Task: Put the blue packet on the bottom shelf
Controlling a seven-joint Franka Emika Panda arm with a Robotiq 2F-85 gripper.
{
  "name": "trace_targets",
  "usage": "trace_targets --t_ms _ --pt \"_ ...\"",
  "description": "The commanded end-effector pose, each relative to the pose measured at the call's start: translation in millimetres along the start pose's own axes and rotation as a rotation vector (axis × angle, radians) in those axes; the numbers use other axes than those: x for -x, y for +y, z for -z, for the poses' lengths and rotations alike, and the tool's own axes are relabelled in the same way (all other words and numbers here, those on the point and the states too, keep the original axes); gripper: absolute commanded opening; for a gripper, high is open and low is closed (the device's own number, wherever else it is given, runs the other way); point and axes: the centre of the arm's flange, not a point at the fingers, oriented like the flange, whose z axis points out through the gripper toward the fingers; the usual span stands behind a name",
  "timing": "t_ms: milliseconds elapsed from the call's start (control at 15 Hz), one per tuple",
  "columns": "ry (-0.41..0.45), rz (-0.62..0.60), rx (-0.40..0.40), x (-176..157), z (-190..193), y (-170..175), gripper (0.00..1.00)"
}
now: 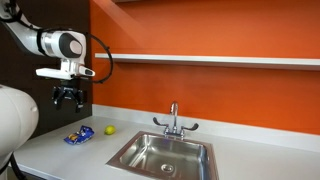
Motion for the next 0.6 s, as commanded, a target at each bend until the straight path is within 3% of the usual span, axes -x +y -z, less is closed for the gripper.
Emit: trace_targets --t_ms 0,533 --pt "0.007 0.039 0.016 -39.4 -15.8 -17.1 1.00" --pt "-0.014 0.060 0.007 -98.5 -63.6 -24.6 1.00"
